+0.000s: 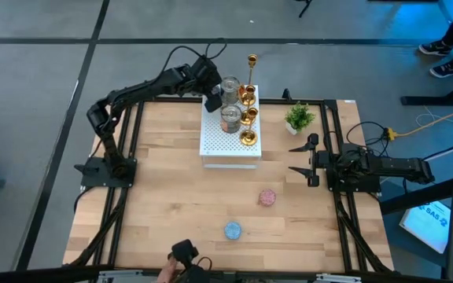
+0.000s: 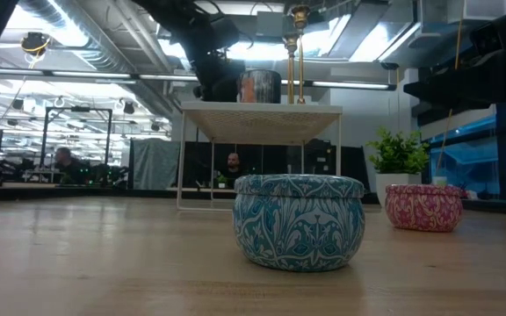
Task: Pick & Place candle stick holders
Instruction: Put the red patterned scented candle on the shelf, then put the blue patterned scented candle on the shelf
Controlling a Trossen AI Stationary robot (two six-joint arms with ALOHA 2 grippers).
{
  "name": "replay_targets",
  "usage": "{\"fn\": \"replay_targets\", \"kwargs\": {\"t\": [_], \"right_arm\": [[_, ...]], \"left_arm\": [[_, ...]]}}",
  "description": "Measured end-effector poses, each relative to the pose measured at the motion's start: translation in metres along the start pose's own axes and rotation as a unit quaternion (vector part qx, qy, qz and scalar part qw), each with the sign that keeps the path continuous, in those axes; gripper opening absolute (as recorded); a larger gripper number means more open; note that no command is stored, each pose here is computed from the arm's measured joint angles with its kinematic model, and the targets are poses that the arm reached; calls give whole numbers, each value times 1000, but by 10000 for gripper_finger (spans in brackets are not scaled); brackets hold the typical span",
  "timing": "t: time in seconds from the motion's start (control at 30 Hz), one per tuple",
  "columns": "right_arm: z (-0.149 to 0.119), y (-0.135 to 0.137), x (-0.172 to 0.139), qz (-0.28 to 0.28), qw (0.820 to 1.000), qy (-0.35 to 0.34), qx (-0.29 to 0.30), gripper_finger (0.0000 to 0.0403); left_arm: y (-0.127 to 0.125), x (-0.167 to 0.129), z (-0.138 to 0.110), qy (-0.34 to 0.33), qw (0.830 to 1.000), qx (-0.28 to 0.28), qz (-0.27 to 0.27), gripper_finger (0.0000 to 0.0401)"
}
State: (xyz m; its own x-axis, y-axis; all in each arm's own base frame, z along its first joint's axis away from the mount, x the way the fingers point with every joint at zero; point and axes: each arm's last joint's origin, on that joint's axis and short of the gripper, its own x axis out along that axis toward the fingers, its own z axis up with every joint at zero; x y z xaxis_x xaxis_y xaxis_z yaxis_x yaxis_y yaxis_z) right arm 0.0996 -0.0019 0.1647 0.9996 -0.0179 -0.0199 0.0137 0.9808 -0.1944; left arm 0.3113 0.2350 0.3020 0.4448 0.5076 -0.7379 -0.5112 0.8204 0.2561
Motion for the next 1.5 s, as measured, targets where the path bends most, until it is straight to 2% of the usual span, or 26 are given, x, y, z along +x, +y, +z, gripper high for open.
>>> {"fn": "replay_targets", "kwargs": {"t": [0.3, 0.43, 0.57, 0.7, 0.93, 1.17, 1.5], "right_arm": [[0, 0, 0, 0, 1000, 0, 0, 291], [0, 0, 0, 0, 1000, 0, 0, 291], [0, 0, 0, 0, 1000, 0, 0, 291], [0, 0, 0, 0, 1000, 0, 0, 291], [0, 0, 0, 0, 1000, 0, 0, 291], [0, 0, 0, 0, 1000, 0, 0, 291], [0, 0, 0, 0, 1000, 0, 0, 291]], "left_arm": [[-1, -27, 6, -29, 999, 41, 21, 320], [1, -47, 8, -40, 997, 42, 53, 320], [3, -67, 6, -48, 997, 31, 58, 320], [2, -83, 3, -51, 998, 8, 36, 320], [-7, -86, 0, -47, 999, -10, -15, 320], [-41, -90, -1, -36, 998, 21, -51, 317], [-113, -113, 0, -63, 982, 130, -120, 275]]}}
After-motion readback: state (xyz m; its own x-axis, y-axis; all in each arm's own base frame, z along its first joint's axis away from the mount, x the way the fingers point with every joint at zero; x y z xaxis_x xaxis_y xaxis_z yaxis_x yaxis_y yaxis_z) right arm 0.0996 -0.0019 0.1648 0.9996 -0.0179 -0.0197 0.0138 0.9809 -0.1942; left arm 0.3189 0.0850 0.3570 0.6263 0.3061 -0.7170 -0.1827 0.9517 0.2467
